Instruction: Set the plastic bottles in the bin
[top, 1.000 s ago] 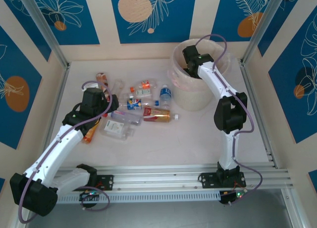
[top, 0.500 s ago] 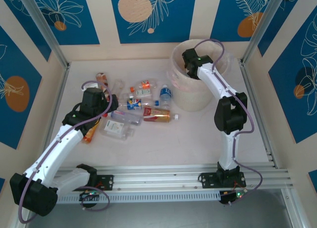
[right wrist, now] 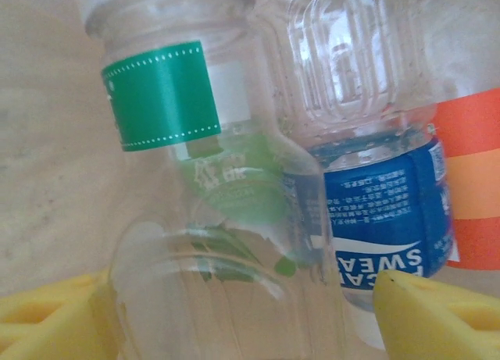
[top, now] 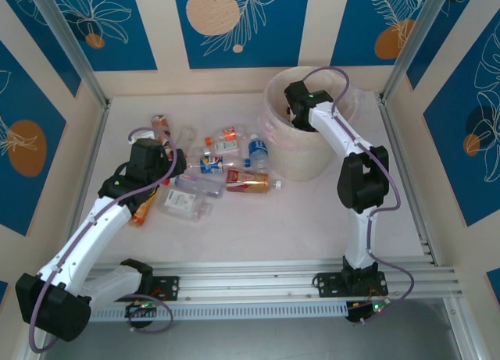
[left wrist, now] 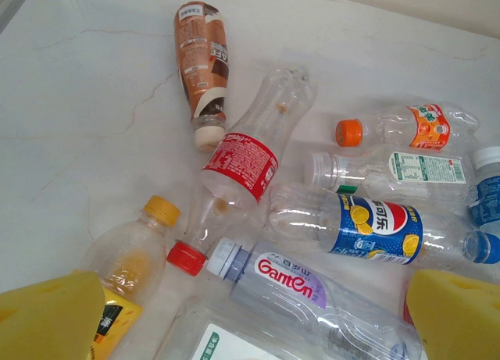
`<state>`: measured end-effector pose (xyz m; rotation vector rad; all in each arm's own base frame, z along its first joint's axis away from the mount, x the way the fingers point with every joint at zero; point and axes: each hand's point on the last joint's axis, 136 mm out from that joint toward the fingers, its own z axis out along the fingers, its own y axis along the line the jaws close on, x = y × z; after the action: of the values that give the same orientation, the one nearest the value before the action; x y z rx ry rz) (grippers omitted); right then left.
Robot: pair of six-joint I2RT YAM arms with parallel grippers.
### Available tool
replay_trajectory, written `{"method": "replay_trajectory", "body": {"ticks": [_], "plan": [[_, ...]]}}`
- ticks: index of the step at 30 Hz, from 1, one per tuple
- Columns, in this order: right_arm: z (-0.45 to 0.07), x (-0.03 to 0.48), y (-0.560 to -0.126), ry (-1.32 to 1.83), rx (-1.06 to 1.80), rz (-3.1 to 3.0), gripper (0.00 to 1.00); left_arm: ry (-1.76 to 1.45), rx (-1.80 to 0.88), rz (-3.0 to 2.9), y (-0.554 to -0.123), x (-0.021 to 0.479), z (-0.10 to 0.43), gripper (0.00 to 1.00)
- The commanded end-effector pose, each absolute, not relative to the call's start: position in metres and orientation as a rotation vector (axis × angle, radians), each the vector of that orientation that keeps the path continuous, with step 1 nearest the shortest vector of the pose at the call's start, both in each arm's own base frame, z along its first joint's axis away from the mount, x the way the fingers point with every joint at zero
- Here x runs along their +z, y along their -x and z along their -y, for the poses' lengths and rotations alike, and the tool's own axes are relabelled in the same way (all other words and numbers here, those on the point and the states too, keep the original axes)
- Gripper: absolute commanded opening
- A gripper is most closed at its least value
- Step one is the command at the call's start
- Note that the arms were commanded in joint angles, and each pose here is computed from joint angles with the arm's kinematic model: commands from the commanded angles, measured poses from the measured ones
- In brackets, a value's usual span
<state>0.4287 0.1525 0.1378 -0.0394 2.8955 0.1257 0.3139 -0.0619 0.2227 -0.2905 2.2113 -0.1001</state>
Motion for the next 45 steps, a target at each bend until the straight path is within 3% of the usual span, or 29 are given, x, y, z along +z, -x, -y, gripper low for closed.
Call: {"method": "replay_trajectory", "body": {"ticks": [1, 6, 14, 24, 31, 36, 45], "plan": [[-0.151, 0.170, -0.436, 0.054, 0.072, -2.821, 0.86, 0.303, -0.100, -2.178, -0.315, 0.237, 0.059, 0.99], [-0.146, 0.210, -0.451, 0.025, -0.018, -2.685, 0.97, 0.302, -0.100, -2.182, -0.316, 0.236, 0.059, 1.00], [-0.130, 0.275, -0.456, -0.046, -0.165, -2.468, 0.98, 0.300, -0.072, -2.202, -0.315, 0.235, 0.057, 1.00], [-0.134, 0.364, -0.424, -0.012, -0.070, -2.243, 0.99, 0.270, -0.038, -2.345, -0.305, 0.213, 0.054, 0.99], [-0.172, 0.415, -0.379, 0.170, 0.034, -2.094, 0.99, 0.342, -0.086, -2.434, -0.293, 0.184, 0.051, 0.99], [-0.207, 0.420, -0.342, 0.319, 0.129, -2.054, 0.99, 0.438, -0.061, -2.505, -0.275, 0.161, 0.041, 0.99], [-0.255, 0.372, -0.294, 0.512, 0.206, -2.108, 0.99, 0.437, 0.107, -2.620, -0.273, 0.153, -0.006, 0.99]]}}
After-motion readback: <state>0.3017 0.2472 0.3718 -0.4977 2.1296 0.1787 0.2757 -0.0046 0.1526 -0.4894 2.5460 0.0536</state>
